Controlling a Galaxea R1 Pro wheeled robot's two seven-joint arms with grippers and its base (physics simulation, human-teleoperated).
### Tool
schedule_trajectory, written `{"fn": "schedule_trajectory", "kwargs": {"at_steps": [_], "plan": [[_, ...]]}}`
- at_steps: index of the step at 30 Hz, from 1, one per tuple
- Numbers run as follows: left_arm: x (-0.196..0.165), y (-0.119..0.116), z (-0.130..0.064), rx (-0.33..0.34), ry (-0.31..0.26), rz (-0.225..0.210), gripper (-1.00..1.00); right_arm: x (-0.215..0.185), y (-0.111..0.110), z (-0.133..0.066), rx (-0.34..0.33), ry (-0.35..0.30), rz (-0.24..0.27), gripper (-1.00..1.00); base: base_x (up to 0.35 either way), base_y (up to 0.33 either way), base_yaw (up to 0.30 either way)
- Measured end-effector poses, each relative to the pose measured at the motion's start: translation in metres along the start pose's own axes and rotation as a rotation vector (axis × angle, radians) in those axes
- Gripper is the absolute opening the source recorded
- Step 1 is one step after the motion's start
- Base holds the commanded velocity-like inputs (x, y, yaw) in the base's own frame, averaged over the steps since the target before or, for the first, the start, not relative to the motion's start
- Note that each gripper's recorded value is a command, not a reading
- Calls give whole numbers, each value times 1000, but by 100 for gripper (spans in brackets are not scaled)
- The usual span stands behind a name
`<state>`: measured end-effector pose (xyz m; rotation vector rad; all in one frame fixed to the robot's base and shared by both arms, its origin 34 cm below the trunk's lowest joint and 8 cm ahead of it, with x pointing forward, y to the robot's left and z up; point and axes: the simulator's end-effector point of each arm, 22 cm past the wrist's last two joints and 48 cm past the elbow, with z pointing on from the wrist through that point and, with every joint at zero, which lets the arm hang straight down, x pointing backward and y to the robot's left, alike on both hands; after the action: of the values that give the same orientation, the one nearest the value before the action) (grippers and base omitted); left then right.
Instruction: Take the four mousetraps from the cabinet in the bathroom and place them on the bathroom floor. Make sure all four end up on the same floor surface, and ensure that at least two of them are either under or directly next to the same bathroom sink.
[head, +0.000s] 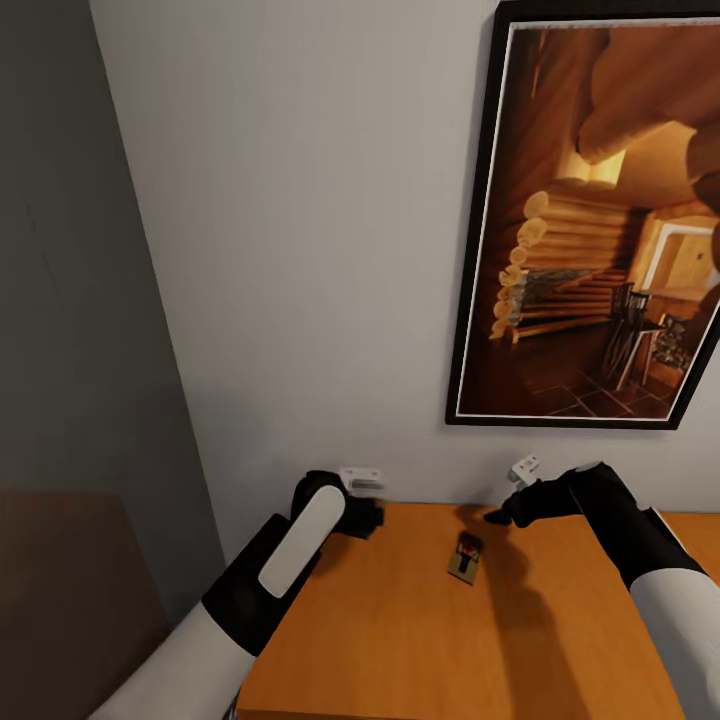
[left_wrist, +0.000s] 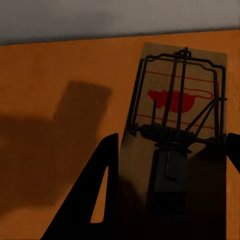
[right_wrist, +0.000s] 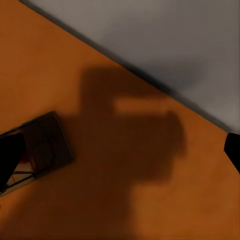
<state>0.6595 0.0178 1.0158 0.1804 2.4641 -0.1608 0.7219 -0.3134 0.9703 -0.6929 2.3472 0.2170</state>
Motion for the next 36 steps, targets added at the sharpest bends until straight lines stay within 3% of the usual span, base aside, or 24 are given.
{"fn": "schedule_trajectory", "kwargs": {"at_steps": [6, 11, 16, 20, 24, 28, 36], "plan": [[0, 8, 0, -36, 1, -13, -100, 5, 2, 3, -11, 9, 16, 100, 0, 0, 0], [-7, 10, 0, -44, -34, -67, -100, 1, 30, 19, -45, 37, 100, 100, 0, 0, 0], [-9, 11, 2, -50, -47, -92, -100, -13, 44, 35, -11, 18, 147, 100, 0, 0, 0], [-4, 14, 7, -61, -32, -96, -100, -30, 44, 40, 8, -80, 314, 100, 0, 0, 0], [-2, 15, 9, -64, -28, -97, -100, -27, 49, 48, 9, -138, 428, 100, 0, 0, 0], [-2, 15, 9, -65, -26, -97, -100, -27, 56, 59, 38, -180, 481, 100, 0, 0, 0], [-2, 16, 9, -66, -25, -99, -100, -15, 71, 68, 37, -141, 530, 100, 0, 0, 0]]}}
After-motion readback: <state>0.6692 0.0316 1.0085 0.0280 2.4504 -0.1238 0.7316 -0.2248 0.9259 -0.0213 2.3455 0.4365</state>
